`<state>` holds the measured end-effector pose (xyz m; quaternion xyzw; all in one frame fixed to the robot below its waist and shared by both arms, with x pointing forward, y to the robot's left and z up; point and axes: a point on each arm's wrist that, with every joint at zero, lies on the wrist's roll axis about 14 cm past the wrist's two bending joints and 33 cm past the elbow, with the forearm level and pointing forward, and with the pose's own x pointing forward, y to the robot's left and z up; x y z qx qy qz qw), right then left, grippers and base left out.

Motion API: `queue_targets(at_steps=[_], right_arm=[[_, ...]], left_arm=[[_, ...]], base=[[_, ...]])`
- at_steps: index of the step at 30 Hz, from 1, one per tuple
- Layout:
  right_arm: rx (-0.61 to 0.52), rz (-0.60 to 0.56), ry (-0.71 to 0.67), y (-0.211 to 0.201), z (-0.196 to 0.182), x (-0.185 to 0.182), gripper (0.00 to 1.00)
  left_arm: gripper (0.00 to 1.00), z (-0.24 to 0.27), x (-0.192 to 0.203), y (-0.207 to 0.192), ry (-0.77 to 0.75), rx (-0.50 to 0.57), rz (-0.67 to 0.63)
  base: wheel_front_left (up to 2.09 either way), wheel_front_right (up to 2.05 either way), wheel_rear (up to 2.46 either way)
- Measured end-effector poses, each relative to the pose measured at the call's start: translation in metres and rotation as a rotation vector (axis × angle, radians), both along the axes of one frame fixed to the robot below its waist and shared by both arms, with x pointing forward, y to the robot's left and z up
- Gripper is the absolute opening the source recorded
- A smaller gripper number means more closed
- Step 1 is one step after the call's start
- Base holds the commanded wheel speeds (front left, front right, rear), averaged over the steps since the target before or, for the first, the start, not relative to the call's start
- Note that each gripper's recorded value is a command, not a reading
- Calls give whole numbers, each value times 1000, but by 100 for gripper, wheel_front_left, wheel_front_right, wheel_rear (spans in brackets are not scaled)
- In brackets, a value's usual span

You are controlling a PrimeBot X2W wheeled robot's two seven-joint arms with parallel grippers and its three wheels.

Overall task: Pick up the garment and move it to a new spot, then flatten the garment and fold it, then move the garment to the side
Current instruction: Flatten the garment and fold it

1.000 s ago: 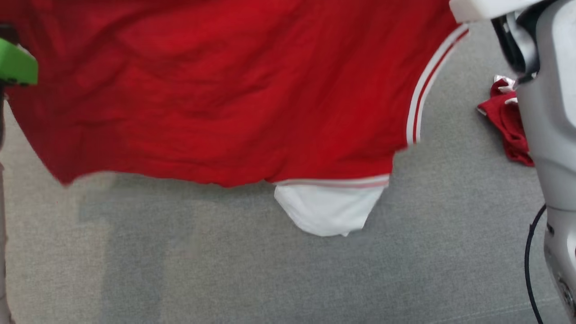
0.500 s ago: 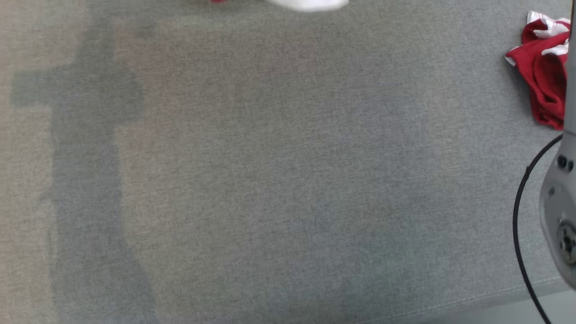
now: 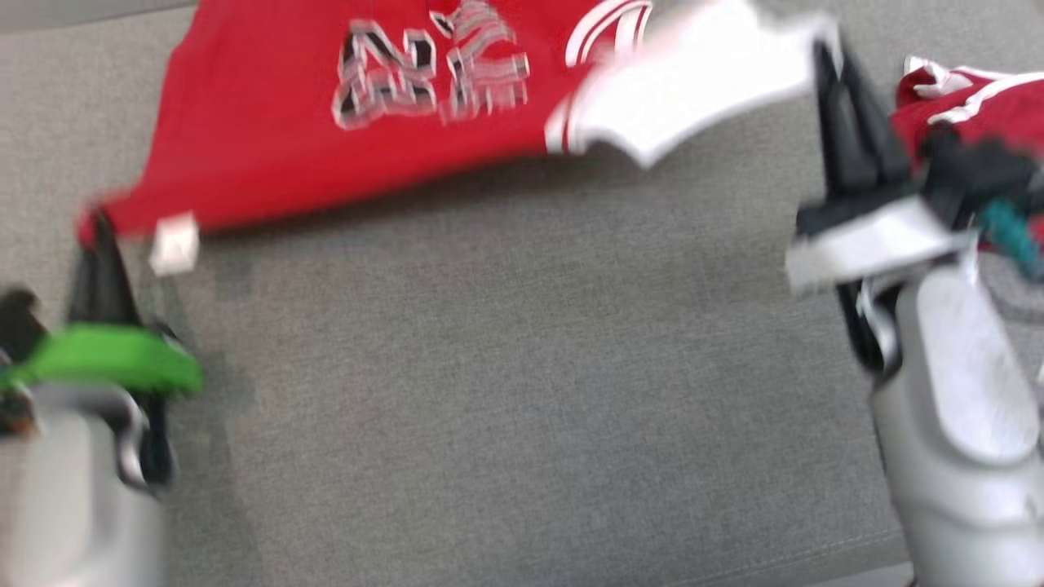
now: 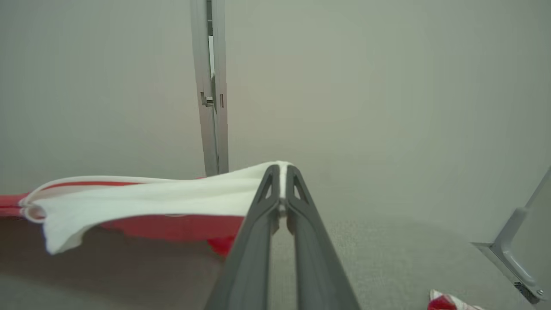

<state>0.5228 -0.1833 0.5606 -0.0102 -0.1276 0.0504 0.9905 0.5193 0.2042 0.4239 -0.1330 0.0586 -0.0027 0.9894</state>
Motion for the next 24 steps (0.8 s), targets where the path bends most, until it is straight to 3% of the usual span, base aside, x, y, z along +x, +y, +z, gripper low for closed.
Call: queue_targets(at_steps=[5, 11, 24], right_arm=[[85, -49, 188, -11, -64, -56, 0], [152, -102, 363, -19, -117, -124, 0], [187, -125, 469, -17, -145, -212, 0]], left_arm=[[0, -46, -65, -10, 160, -44, 33], [0, -67, -127, -7, 257, -57, 79], [0, -71, -221, -4, 309, -44, 82]], base=[[0, 0, 0], [0, 0, 0], [0, 0, 0]])
